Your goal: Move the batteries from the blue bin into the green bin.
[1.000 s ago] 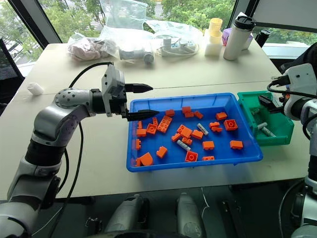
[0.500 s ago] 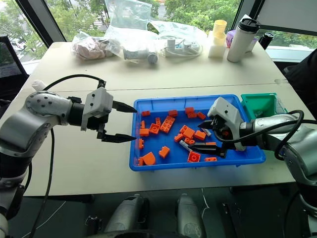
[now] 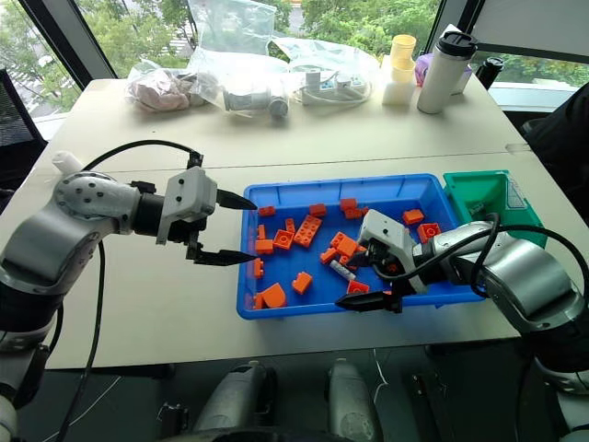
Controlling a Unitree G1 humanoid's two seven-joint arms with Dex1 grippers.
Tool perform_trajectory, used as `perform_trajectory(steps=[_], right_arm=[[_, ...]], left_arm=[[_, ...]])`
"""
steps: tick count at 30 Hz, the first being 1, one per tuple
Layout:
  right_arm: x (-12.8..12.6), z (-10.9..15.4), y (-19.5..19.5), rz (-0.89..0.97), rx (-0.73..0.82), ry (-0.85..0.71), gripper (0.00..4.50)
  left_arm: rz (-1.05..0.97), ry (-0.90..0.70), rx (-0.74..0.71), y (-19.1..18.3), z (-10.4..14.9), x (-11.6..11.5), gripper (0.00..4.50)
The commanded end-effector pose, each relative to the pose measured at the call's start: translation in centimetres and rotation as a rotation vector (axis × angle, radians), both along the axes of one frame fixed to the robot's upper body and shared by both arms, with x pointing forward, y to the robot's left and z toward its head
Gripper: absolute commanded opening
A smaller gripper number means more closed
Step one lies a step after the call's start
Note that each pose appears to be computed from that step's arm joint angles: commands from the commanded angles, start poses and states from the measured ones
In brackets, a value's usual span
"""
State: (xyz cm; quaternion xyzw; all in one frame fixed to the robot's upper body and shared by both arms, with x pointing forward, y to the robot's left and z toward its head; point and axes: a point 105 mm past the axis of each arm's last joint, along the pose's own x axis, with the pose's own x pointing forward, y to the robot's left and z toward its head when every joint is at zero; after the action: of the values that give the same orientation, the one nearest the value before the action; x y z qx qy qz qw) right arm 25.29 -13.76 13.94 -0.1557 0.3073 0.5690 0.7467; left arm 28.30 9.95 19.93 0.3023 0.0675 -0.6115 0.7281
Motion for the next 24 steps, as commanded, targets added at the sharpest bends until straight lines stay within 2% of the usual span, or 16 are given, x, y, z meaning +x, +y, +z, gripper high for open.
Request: perform_trajectory(steps=[1, 11, 14, 17, 21, 24], right_arm=[[0.9, -0.2, 0.4, 0.001, -0.014, -0.02, 4.46], [2.4, -1.9, 0.4, -0.039, -0.093, -0.024, 4.46], [2.8, -2.9, 0.2, -0.026, -0.165, -0.057, 4.46], [3.6, -3.4, 0.3, -0.039, -0.194, -0.085, 3.61], [4.3, -3.8, 0.1, -0.037, -0.252, -0.13, 1.46], [4.3, -3.3, 0.5, -0.031, -0.234, -0.137, 0.02]], left_arm=[[-0.014, -0.038, 0.011, -0.3, 0.3, -0.2, 4.5], [-0.009, -0.036, 0.006, -0.2, 0.4, -0.2, 4.5], [-0.014, -0.038, 0.0, -0.5, 0.5, -0.2, 4.5], [-0.014, -0.043, -0.005, -0.6, 0.6, -0.1, 4.5], [-0.014, -0.048, -0.011, -0.7, 0.7, 0.0, 4.5], [-0.011, -0.048, -0.015, -0.7, 0.7, 0.0, 4.5]])
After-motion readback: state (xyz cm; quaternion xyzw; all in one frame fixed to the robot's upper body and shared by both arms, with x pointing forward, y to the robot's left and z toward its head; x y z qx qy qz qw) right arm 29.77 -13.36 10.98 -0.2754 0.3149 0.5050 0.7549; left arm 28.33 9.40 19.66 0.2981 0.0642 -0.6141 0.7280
